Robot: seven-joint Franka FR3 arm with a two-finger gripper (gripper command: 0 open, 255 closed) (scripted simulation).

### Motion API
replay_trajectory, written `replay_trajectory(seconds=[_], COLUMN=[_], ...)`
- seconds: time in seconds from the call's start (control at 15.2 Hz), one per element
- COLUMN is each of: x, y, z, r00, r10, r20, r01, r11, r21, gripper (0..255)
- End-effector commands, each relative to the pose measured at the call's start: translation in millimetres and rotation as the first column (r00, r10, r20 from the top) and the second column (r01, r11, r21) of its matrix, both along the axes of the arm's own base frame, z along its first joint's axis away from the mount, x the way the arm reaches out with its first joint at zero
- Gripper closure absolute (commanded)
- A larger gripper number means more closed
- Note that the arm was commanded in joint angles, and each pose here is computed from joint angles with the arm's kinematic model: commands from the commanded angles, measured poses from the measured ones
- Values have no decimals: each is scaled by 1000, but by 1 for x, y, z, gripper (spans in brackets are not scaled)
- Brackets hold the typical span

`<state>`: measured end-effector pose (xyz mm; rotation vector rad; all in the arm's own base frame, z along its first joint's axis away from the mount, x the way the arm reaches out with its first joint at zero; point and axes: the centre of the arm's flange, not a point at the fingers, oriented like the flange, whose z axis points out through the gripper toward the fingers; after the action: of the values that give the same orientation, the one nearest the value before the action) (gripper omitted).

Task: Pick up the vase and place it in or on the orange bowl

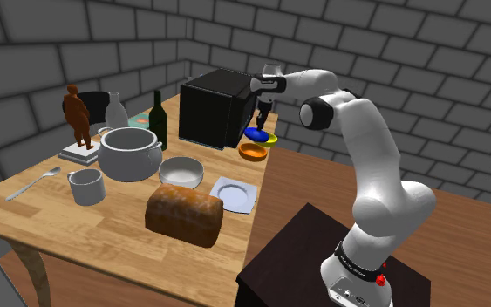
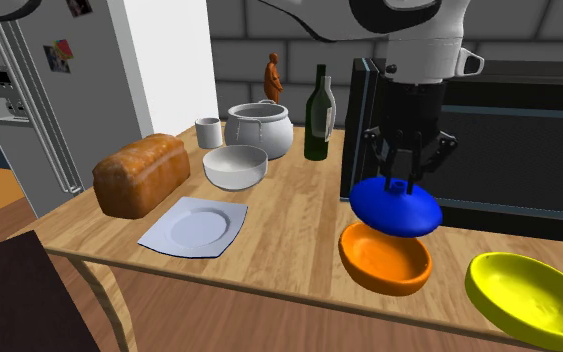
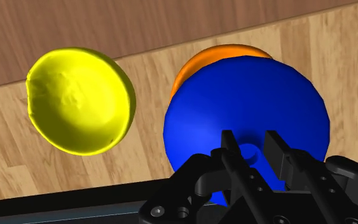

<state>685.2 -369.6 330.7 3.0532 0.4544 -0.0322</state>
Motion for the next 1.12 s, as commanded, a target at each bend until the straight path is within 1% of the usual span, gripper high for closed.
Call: replay_trajectory(seconds=[0.0,0.73,1.06], x=[0,0,0], y=[0,0,0], z=[-10,-68,-72], r00=[1000,1000,1000], r10=[0,0,0], r20=[1,1,1], r01=[0,0,0], r11=[1000,1000,1000], r21=[0,0,0], gripper=[255,255,255])
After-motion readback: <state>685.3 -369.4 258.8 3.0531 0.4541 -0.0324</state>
